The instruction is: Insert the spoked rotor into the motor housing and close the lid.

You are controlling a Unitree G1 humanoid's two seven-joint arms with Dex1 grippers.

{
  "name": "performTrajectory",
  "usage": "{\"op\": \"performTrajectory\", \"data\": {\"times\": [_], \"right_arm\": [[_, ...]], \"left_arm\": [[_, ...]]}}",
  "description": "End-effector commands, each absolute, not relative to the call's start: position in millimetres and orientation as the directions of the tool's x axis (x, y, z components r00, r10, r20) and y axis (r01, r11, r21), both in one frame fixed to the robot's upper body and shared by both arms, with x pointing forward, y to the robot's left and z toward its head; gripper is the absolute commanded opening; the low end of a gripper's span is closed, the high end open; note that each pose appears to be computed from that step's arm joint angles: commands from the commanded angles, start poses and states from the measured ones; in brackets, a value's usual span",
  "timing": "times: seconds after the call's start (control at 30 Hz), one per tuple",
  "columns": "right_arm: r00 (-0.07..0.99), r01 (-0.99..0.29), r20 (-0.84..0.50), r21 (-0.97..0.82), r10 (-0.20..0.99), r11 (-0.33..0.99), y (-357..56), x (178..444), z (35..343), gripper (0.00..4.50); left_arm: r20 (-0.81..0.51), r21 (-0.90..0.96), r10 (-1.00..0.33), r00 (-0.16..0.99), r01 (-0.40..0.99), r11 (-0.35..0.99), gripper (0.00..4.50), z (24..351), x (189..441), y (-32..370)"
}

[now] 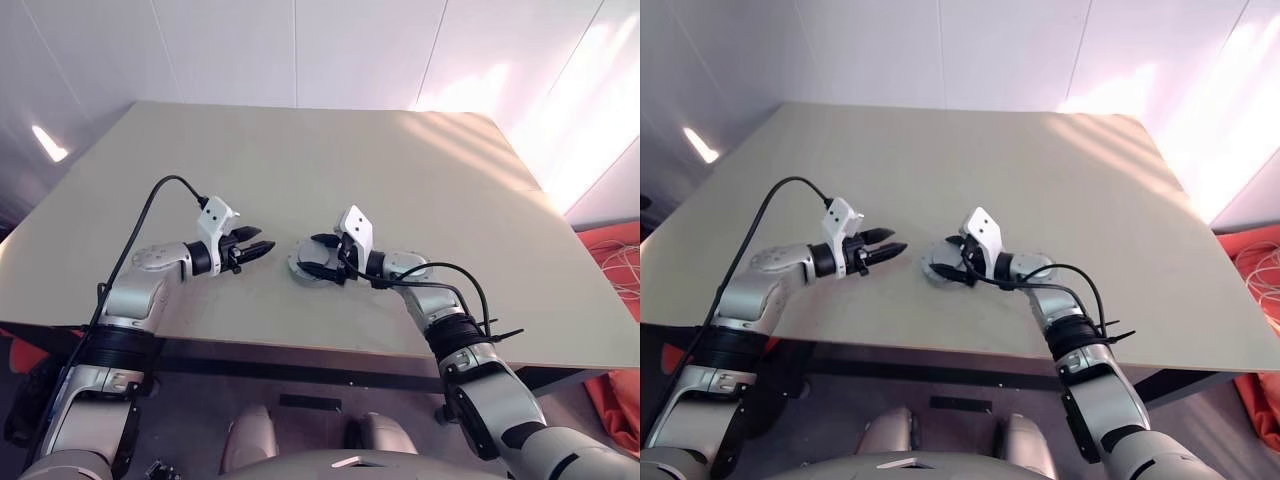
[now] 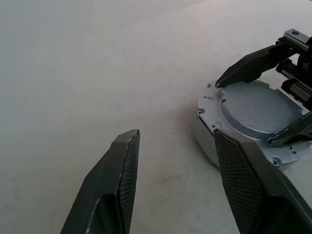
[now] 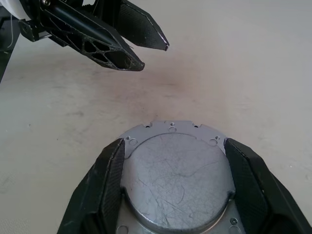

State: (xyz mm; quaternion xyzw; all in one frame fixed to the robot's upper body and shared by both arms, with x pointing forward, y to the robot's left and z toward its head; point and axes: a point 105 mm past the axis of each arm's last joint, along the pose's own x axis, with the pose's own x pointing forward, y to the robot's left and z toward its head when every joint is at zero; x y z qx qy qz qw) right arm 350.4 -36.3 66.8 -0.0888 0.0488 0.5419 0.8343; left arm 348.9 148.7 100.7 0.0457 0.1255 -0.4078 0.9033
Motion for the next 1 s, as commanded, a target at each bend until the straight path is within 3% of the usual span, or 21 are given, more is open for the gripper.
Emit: {"op": "performTrajectory", "data": {"times": [0.03, 0.47, 0.73, 1.0], "right_arm": [[0.430, -0.902, -0.178, -0.132, 0.885, 0.411, -39.4, 356.3, 71.7, 3.12], [0.463, -0.886, -0.105, -0.079, 0.880, 0.456, -36.4, 365.3, 88.6, 3.12], [0.444, -0.896, -0.159, -0.108, 0.882, 0.431, -34.8, 359.8, 73.1, 3.12], [0.437, -0.899, -0.271, -0.119, 0.858, 0.421, -43.4, 351.2, 35.2, 3.12]], "left_arm": [[-0.224, 0.043, -0.722, 0.655, 0.746, 0.664, 2.58, 117.7, 351.6, 150.4], [-0.227, 0.019, -0.719, 0.657, 0.741, 0.671, 2.58, 115.9, 351.7, 150.5], [-0.219, 0.011, -0.706, 0.673, 0.726, 0.688, 2.58, 117.0, 352.4, 154.1], [-0.192, -0.057, -0.695, 0.693, 0.699, 0.713, 2.58, 124.4, 356.6, 152.1]]}}
